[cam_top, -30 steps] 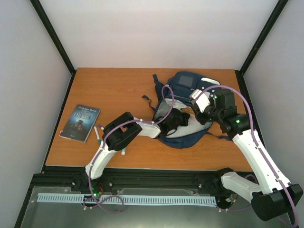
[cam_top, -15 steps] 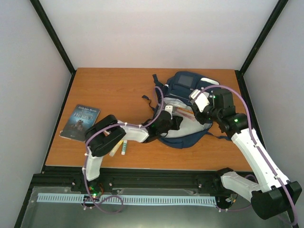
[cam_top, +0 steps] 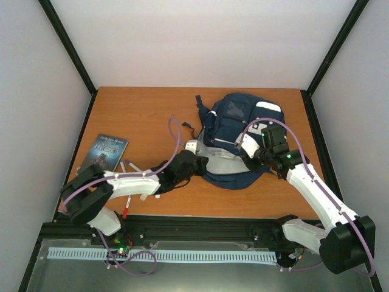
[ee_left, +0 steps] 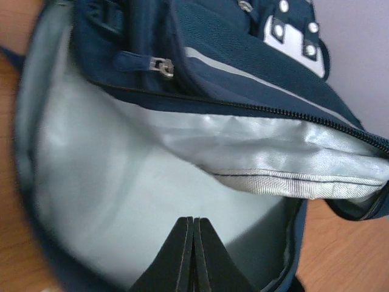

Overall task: Pack the student bag
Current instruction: Move the book to the center of the board.

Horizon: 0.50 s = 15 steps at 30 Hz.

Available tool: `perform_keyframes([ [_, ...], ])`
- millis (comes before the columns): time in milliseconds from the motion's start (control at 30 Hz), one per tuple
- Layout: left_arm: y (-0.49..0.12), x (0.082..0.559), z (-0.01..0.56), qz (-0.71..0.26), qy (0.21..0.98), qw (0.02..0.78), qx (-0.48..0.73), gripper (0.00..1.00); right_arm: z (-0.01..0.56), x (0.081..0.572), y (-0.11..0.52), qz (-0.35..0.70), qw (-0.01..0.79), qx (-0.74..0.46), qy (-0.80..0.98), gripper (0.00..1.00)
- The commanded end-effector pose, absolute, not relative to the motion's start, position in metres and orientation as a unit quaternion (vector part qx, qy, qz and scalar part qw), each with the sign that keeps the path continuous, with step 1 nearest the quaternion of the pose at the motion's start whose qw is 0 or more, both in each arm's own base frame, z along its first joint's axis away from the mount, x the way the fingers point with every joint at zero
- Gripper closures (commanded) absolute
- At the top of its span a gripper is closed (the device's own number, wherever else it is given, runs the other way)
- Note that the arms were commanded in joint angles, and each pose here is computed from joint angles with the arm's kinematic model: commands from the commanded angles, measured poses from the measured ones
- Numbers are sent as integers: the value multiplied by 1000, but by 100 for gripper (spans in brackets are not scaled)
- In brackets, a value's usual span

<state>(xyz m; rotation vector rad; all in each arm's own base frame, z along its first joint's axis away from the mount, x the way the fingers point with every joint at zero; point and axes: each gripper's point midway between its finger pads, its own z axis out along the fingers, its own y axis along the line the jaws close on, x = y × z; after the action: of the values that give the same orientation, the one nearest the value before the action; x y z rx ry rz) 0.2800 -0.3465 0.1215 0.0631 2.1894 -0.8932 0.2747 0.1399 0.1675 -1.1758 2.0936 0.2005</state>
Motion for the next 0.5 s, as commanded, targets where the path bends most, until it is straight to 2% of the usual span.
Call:
perform_keyframes([
  [0, -303, 269, 115, -281, 873, 397, 28, 99, 154, 265, 152, 112, 353, -491, 789, 97],
  [233, -248, 266, 125, -213, 881, 422, 14, 99, 134, 235, 172, 205, 297, -520, 774, 97],
  [300, -234, 268, 128, -213, 883, 418, -4, 93, 136, 235, 172, 208, 299, -519, 773, 97],
  [333, -229, 269, 127, -217, 886, 409, -9, 85, 139, 234, 173, 212, 301, -520, 771, 94],
  [367, -225, 271, 127, -226, 890, 395, -15, 71, 142, 233, 174, 215, 304, -521, 768, 87],
  [433, -209, 276, 127, -217, 896, 383, -48, 18, 152, 237, 174, 206, 319, -517, 767, 67],
  [467, -203, 279, 129, -211, 898, 381, -59, 4, 161, 240, 172, 195, 334, -516, 764, 60],
])
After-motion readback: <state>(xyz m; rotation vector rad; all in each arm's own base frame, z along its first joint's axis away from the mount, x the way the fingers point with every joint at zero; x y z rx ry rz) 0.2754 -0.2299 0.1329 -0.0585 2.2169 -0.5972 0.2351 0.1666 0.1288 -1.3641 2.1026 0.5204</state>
